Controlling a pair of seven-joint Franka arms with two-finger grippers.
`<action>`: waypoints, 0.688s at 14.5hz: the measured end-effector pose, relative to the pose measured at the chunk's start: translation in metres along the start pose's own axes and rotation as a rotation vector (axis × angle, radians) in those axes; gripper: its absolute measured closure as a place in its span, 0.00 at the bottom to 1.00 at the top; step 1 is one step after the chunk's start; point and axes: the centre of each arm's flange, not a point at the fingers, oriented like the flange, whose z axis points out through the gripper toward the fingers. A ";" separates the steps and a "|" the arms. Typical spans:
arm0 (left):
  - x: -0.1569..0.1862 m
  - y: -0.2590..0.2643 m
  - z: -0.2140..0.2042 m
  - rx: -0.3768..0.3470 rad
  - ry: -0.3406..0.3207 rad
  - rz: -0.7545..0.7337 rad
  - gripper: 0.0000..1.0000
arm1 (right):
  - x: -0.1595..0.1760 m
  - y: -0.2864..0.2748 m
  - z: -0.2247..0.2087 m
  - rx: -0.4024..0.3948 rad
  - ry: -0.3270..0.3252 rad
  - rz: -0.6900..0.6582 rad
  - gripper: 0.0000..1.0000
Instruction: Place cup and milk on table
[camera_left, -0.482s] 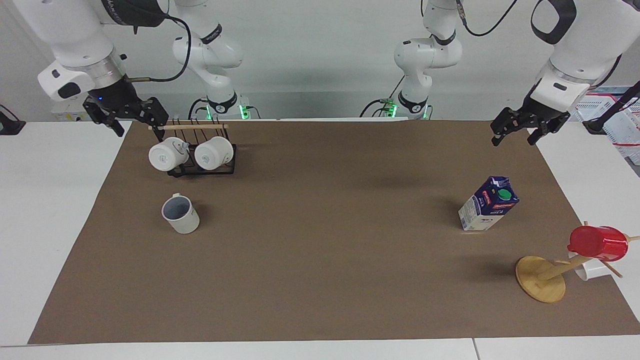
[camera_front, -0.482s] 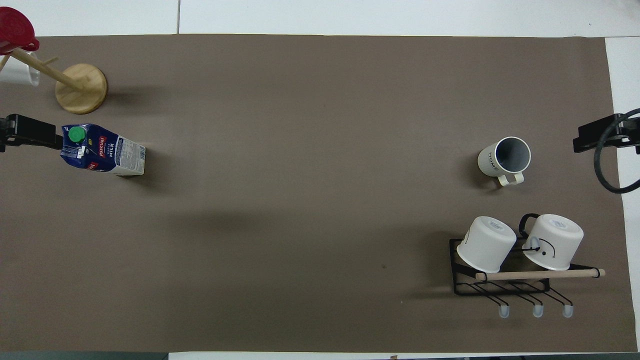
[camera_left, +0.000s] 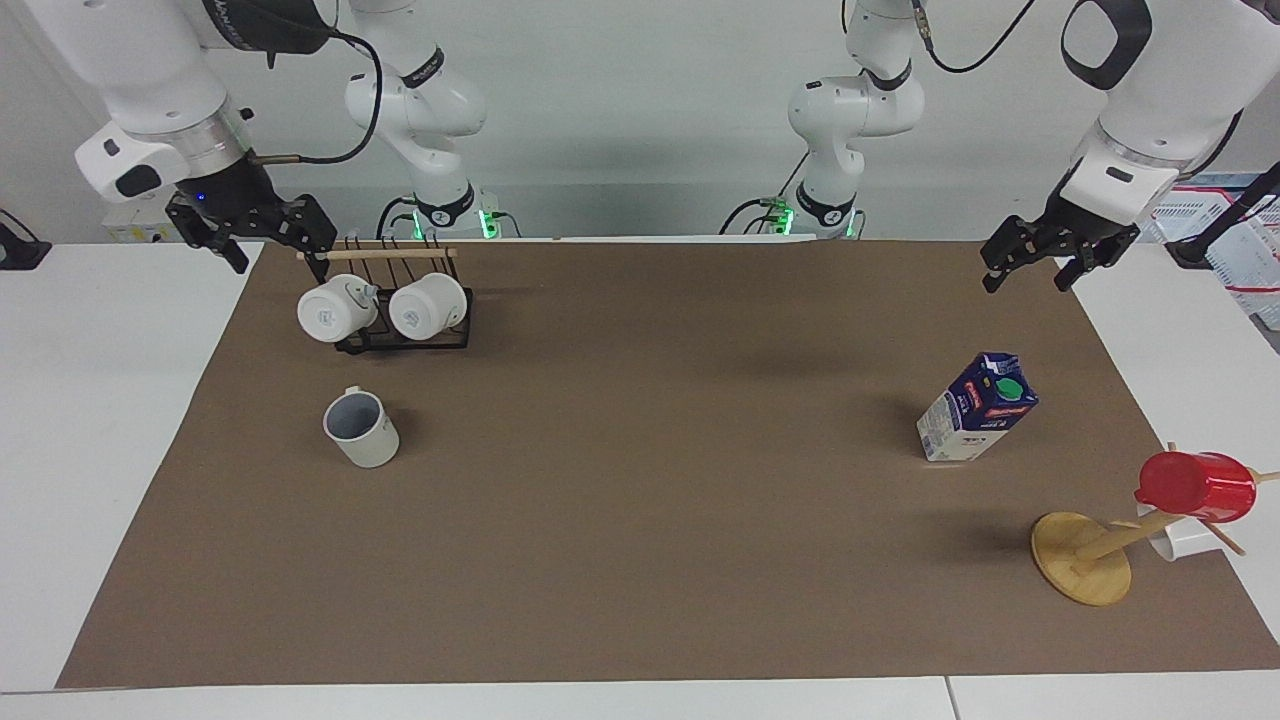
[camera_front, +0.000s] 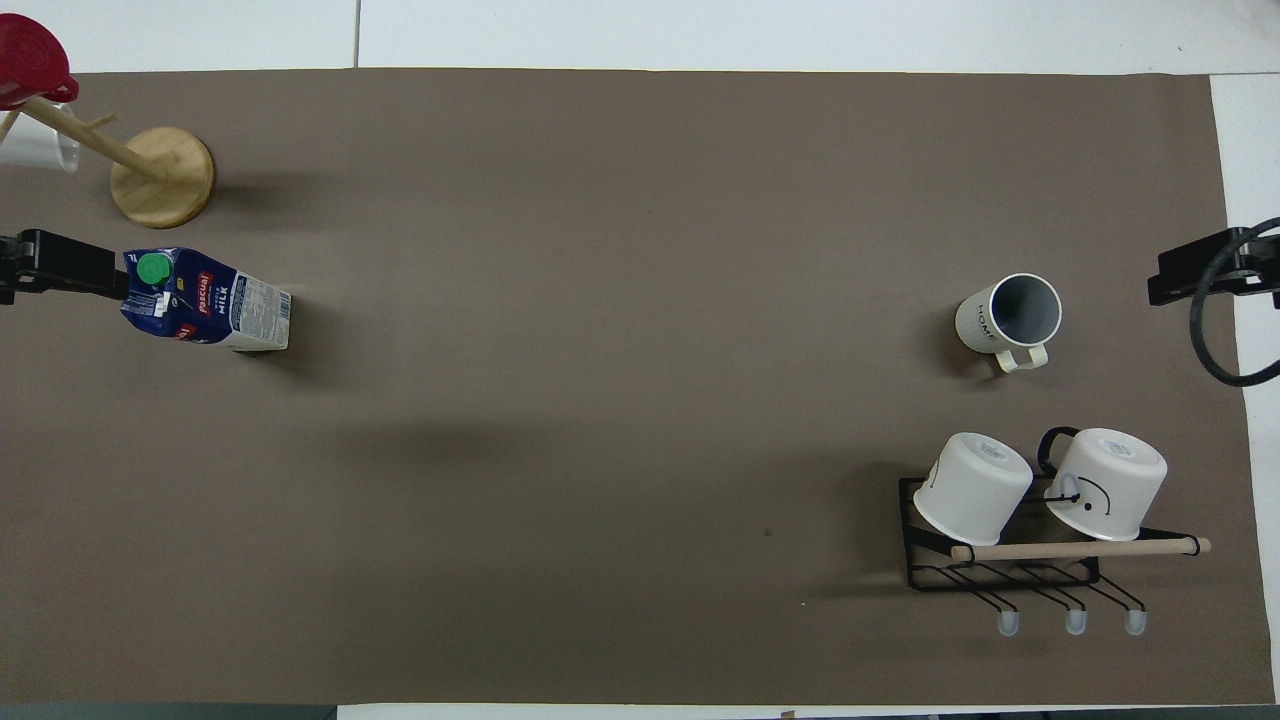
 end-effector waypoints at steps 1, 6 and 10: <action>0.000 0.000 0.001 0.000 0.000 0.001 0.00 | 0.000 0.002 0.000 0.000 0.001 0.004 0.00; 0.001 0.000 0.002 0.000 0.003 -0.001 0.00 | 0.005 0.006 0.013 -0.001 0.042 -0.020 0.00; 0.001 -0.001 0.002 0.000 0.004 -0.001 0.00 | 0.008 0.037 0.058 -0.008 0.070 -0.150 0.00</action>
